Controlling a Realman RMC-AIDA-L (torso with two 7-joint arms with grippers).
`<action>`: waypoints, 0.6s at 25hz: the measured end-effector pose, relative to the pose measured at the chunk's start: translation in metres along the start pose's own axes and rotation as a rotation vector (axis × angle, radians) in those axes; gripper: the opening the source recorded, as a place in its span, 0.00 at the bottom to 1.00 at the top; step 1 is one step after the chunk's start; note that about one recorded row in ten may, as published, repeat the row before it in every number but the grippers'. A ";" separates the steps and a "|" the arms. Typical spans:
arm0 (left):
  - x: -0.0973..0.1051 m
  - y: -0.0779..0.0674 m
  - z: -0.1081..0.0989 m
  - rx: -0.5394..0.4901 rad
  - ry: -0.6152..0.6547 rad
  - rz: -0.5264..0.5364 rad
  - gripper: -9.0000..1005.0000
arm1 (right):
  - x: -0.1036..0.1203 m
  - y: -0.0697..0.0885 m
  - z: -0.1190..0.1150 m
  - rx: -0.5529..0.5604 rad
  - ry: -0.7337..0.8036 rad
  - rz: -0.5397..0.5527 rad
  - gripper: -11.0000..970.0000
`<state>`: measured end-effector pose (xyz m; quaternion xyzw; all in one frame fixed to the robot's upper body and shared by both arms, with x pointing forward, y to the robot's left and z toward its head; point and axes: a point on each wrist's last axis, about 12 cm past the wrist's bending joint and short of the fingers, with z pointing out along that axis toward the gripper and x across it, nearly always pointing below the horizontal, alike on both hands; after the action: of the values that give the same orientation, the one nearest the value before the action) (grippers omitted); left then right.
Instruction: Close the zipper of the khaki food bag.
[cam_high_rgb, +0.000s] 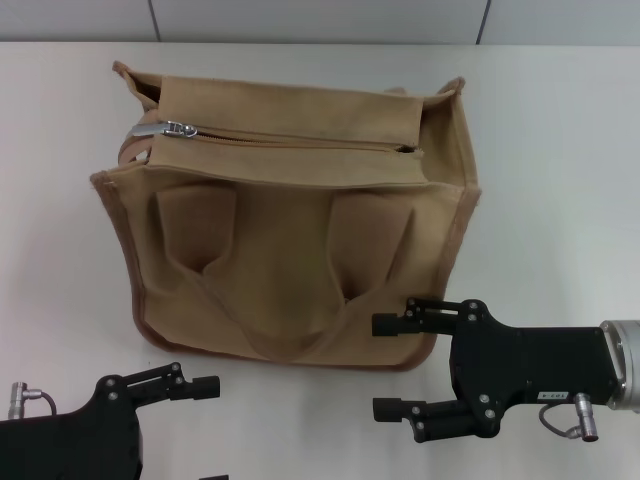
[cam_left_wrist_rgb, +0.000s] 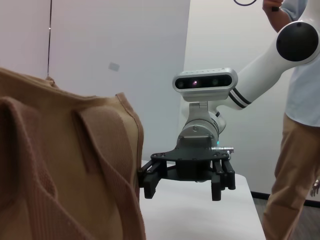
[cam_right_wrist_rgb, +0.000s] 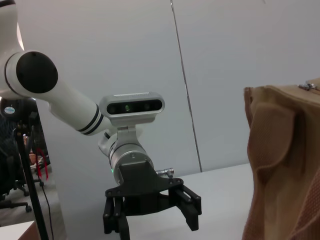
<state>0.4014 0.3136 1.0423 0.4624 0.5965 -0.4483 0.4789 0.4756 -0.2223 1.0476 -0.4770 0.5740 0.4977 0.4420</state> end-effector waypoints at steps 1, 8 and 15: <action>0.000 0.000 0.000 0.000 0.000 0.000 0.82 | 0.000 0.000 0.000 0.000 0.000 0.000 0.82; 0.000 0.000 0.001 0.001 -0.004 -0.010 0.82 | 0.001 -0.001 0.003 0.005 -0.005 0.012 0.82; 0.000 0.000 0.004 -0.009 -0.018 0.000 0.81 | 0.002 -0.001 0.003 0.014 -0.006 0.015 0.82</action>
<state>0.4015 0.3100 1.0418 0.4563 0.5942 -0.4498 0.4862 0.4765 -0.2198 1.0456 -0.4683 0.5797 0.4982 0.4433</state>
